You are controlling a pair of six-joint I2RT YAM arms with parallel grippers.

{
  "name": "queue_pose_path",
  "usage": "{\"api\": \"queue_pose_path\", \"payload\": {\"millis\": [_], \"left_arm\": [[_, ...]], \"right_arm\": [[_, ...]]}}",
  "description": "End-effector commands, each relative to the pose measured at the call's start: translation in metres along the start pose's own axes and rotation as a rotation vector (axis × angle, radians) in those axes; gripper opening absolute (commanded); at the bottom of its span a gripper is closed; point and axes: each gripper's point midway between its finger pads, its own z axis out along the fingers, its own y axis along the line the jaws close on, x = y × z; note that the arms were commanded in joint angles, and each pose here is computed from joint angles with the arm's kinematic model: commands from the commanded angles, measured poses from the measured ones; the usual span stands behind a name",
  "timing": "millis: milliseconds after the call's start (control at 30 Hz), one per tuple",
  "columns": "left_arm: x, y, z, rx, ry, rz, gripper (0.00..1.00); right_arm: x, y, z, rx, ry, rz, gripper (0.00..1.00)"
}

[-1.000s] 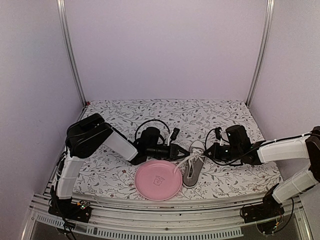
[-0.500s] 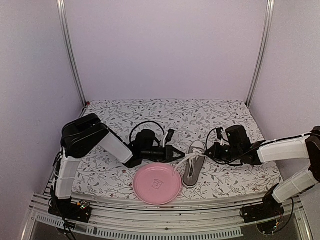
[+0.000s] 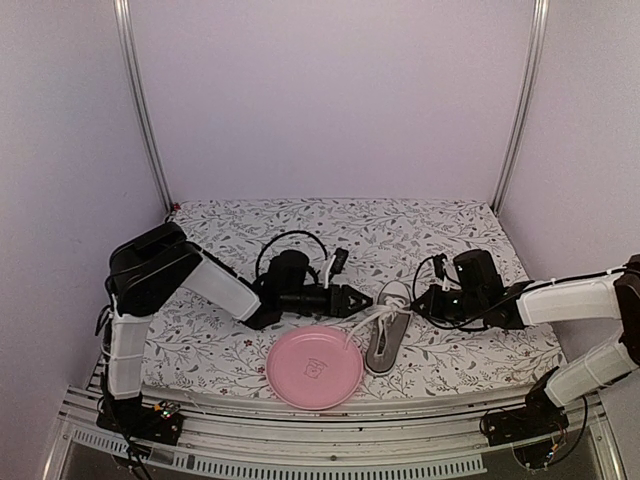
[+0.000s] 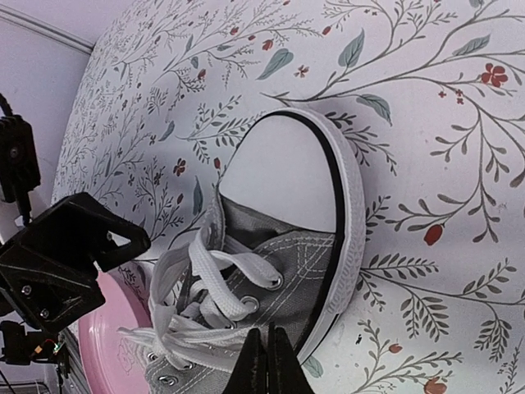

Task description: Tie the shoes

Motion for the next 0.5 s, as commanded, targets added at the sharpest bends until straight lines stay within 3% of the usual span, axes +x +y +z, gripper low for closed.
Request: {"api": "queue_pose_path", "payload": {"millis": [0,100,333,467], "left_arm": [[-0.042,-0.019,-0.018,-0.099,-0.072,0.212,0.61],[-0.047,-0.021,-0.021,-0.153,-0.043,0.313,0.65],[-0.016,-0.049,0.013,0.055,0.126,0.534,0.66],[0.000,-0.045,0.040,0.095,0.229,0.571,0.66]], "right_arm": [[-0.017,0.018,-0.006,-0.054,-0.031,-0.088,0.03],[-0.022,0.026,0.000,-0.072,-0.015,-0.142,0.03],[-0.032,0.036,0.020,-0.082,0.005,-0.194,0.08],[-0.036,0.041,0.029,-0.095,0.012,-0.199,0.15]]}}
